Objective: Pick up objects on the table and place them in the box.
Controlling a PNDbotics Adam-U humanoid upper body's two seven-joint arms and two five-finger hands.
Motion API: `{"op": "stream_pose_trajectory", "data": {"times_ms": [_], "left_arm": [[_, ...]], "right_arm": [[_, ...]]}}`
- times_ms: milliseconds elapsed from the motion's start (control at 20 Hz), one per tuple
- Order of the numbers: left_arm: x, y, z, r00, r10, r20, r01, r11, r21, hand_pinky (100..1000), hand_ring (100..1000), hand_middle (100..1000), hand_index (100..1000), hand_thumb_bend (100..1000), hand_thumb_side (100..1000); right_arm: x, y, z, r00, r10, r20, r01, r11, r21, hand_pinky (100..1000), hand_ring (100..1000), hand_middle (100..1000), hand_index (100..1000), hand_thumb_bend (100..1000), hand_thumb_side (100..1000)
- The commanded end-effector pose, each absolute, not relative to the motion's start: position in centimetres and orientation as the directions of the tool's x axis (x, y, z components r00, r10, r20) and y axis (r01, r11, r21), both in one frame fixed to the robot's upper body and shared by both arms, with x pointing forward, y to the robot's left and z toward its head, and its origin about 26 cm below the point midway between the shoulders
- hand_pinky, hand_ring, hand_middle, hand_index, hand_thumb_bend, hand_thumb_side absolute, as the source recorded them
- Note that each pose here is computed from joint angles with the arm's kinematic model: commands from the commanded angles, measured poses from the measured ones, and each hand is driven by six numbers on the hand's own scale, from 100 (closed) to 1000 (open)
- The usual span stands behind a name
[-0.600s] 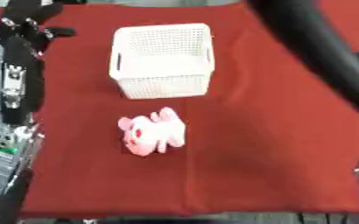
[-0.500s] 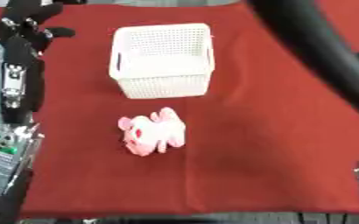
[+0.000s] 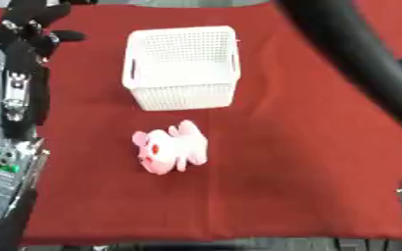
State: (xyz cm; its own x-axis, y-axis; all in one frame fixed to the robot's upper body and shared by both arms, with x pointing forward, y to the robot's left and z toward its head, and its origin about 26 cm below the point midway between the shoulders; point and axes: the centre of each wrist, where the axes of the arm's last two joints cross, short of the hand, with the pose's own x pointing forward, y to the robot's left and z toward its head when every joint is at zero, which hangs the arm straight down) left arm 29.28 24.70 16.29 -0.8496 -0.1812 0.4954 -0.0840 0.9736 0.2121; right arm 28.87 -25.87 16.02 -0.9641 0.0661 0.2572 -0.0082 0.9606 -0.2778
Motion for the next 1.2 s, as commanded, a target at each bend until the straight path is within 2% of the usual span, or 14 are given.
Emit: {"op": "stream_pose_trajectory", "data": {"times_ms": [50, 1200], "left_arm": [[29.09, 24.63, 16.95, -0.861, -0.184, 0.473, -0.089, 0.972, 0.217, 659, 851, 933, 873, 100, 800], [28.95, 24.51, 16.57, -0.85, -0.188, 0.492, -0.087, 0.972, 0.22, 659, 850, 930, 870, 100, 793]], "right_arm": [[28.6, -25.89, 16.47, -0.968, 0.063, 0.243, -0.009, 0.959, -0.282, 633, 798, 819, 854, 100, 724], [28.41, -26.12, 16.07, -0.962, 0.056, 0.267, -0.02, 0.962, -0.273, 636, 798, 820, 852, 100, 720]]}}
